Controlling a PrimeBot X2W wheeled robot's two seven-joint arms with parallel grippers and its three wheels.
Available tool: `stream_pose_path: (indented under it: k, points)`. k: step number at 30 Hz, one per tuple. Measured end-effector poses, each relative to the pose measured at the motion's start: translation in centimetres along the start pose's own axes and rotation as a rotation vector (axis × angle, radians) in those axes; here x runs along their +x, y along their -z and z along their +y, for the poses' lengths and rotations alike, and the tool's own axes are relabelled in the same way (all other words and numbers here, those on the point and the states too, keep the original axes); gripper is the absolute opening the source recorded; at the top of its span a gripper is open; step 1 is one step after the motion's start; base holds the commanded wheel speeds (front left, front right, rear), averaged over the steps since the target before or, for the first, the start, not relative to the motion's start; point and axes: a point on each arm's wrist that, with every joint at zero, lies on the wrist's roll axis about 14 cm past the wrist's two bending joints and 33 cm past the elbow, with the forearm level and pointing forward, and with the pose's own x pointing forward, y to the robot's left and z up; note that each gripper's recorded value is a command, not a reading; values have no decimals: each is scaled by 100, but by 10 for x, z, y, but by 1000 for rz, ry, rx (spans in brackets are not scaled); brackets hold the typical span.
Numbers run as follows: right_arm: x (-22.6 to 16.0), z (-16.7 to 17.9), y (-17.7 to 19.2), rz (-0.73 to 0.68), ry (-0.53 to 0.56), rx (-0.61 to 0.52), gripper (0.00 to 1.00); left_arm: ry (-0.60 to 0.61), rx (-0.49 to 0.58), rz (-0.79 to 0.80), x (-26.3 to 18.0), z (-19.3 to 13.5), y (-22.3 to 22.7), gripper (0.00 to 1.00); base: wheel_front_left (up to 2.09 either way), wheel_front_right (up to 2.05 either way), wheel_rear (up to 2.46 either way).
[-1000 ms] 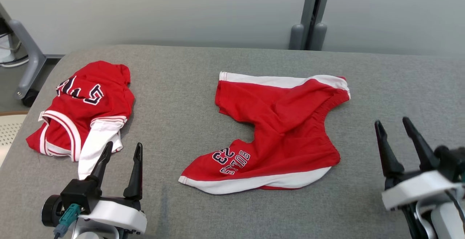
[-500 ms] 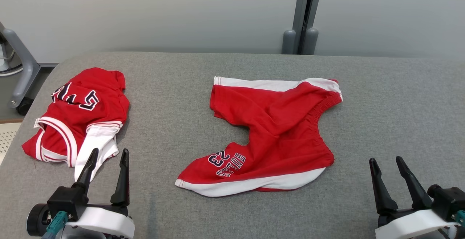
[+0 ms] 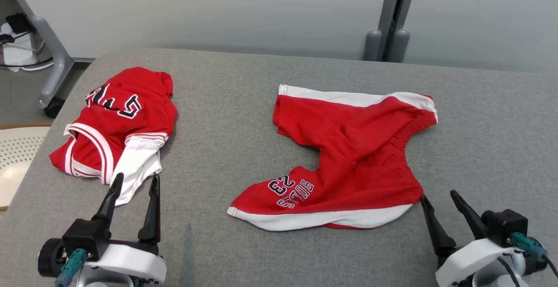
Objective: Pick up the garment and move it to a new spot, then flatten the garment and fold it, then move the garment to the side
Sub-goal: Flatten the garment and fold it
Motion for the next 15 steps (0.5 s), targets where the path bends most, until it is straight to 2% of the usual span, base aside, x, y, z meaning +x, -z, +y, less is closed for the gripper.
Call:
stream_pose_path:
  k: [8,15]
  points:
    - [23,13,34,136,-51,-9,100,-32,-11,7,-2,7,2,100,0,0,0]
    - [35,16,58,232,-49,9,100,-47,-13,18,-5,11,5,100,0,0,0]
